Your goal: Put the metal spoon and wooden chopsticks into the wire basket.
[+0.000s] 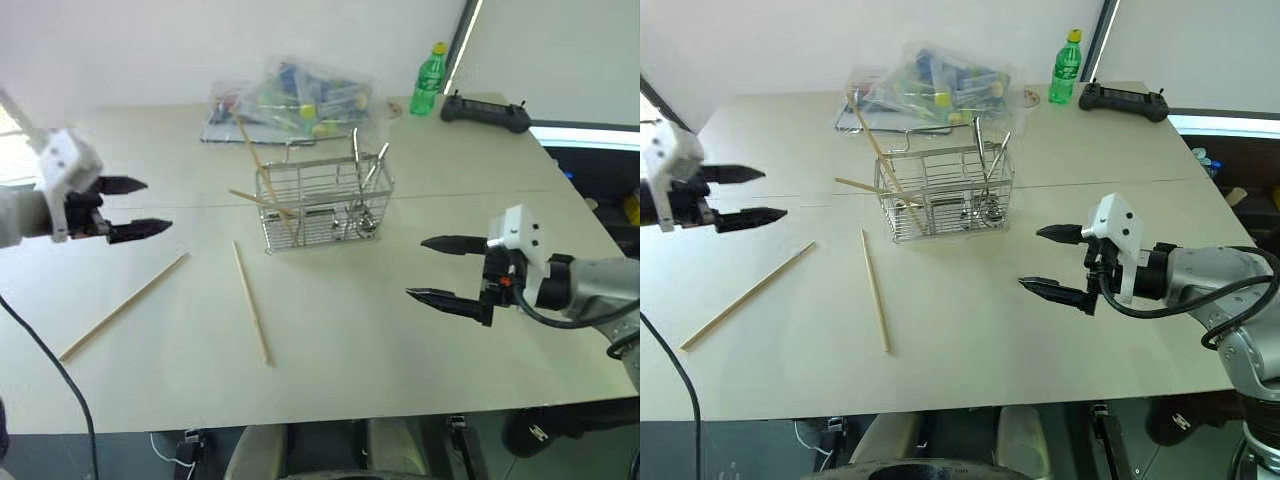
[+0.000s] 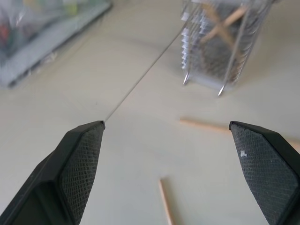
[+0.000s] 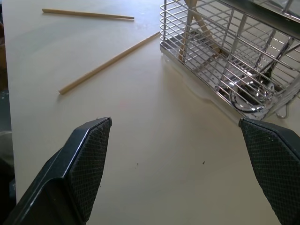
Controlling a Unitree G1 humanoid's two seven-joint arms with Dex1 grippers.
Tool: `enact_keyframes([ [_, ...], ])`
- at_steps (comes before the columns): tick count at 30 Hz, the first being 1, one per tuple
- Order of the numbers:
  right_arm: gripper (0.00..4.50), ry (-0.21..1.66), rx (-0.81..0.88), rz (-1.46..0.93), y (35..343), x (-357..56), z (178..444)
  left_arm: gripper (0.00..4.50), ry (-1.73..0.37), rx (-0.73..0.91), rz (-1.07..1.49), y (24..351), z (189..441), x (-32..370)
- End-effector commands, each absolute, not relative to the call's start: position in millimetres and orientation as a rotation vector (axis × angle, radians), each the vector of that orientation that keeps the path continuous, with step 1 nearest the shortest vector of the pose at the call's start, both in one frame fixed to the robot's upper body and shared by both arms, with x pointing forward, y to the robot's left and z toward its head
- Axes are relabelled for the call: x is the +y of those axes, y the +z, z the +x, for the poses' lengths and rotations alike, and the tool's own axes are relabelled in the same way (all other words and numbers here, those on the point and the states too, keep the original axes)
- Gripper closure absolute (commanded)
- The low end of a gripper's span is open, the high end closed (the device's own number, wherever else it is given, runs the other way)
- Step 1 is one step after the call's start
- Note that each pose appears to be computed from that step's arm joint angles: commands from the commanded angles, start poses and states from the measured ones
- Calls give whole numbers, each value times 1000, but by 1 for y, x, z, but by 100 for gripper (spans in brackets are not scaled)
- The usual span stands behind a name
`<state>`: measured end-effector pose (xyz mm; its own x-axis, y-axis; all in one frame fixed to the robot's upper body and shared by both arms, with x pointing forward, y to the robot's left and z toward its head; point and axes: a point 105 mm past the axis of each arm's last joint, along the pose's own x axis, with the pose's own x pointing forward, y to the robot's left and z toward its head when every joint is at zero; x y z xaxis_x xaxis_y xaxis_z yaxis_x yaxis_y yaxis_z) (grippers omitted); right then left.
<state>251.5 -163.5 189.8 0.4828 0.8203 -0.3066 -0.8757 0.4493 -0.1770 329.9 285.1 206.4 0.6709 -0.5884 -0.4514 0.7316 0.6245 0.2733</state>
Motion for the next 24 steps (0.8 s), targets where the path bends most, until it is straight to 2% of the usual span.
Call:
enact_keyframes([
  [1,5,1060,130,-333,200,-157,246,0,-740,376,548,196,341,292],
  [8,5,1019,116,-310,204,-154,241,0,-722,496,542,155,363,294],
  [14,5,986,106,-270,206,-152,237,0,-763,614,581,126,367,291],
  [18,5,970,115,-264,204,-153,233,0,-708,681,603,118,370,301],
  [24,5,939,111,-249,200,-154,235,0,-756,767,621,118,360,308],
])
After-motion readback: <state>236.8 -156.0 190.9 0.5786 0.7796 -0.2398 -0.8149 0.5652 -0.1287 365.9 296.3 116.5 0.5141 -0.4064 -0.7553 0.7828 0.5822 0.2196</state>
